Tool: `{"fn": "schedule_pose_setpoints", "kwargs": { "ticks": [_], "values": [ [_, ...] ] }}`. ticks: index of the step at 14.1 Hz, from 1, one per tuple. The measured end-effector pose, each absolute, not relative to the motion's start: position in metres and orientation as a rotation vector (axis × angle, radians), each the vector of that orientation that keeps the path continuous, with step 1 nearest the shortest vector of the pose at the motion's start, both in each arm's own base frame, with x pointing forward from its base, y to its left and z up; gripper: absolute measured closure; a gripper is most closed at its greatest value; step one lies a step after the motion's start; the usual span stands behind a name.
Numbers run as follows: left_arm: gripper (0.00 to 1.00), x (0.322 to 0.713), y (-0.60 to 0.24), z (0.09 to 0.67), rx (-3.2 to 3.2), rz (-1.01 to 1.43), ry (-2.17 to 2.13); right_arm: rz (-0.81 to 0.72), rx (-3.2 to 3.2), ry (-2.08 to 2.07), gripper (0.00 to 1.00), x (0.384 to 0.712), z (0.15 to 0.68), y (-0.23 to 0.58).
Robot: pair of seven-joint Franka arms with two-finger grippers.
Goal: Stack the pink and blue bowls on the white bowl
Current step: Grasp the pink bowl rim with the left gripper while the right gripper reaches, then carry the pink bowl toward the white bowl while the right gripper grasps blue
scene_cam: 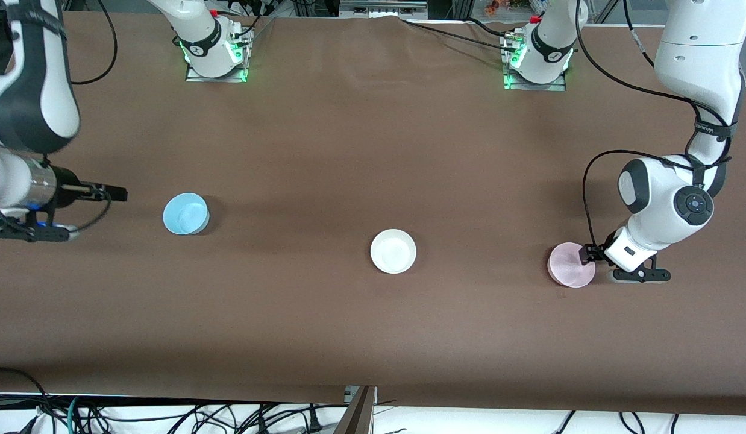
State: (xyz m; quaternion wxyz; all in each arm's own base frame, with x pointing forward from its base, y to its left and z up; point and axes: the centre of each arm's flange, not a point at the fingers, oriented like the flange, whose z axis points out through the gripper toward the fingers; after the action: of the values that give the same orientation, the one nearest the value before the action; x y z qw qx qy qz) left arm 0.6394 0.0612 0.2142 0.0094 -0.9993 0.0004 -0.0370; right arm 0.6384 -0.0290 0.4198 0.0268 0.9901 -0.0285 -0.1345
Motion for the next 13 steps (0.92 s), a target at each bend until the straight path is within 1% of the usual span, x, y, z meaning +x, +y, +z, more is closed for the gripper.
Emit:
{"fn": "schedule_pose_setpoints", "kwargs": {
  "ticks": [1,3,4,5,6,8,9,11,12,13],
  "values": [
    [0.33,0.638,0.061,0.213,-3.121,-0.111,0.001,-0.416,3.059,-0.08,0.0,0.644,0.398,-0.032],
    [0.35,0.637,0.061,0.21,-3.122,-0.103,0.001,-0.408,3.063,-0.057,0.0,0.649,0.365,-0.039],
    [0.35,0.636,0.061,0.209,-3.122,-0.1,0.001,-0.412,3.063,-0.053,0.0,0.649,0.355,-0.041],
    [0.4,0.635,0.061,0.208,-3.122,-0.097,0.0,-0.414,3.064,-0.052,0.0,0.648,0.35,-0.041],
    [0.4,0.634,0.061,0.207,-3.123,-0.094,0.0,-0.415,3.064,-0.051,0.0,0.648,0.349,-0.041],
    [0.53,0.634,0.061,0.206,-3.123,-0.09,0.0,-0.411,3.065,-0.05,0.0,0.648,0.347,-0.041],
    [0.54,0.633,0.061,0.205,-3.123,-0.088,0.0,-0.409,3.066,-0.05,0.0,0.648,0.344,-0.041],
    [0.69,0.633,0.06,0.205,-3.124,-0.086,0.001,-0.391,3.071,-0.049,0.0,0.646,0.33,-0.041],
    [0.69,0.633,0.06,0.204,-3.124,-0.085,0.002,-0.387,3.083,-0.056,0.0,0.643,0.32,-0.04],
    [0.75,0.633,0.059,0.204,-3.124,-0.085,0.004,-0.396,3.101,-0.07,0.0,0.64,0.312,-0.039]
  ]
}}
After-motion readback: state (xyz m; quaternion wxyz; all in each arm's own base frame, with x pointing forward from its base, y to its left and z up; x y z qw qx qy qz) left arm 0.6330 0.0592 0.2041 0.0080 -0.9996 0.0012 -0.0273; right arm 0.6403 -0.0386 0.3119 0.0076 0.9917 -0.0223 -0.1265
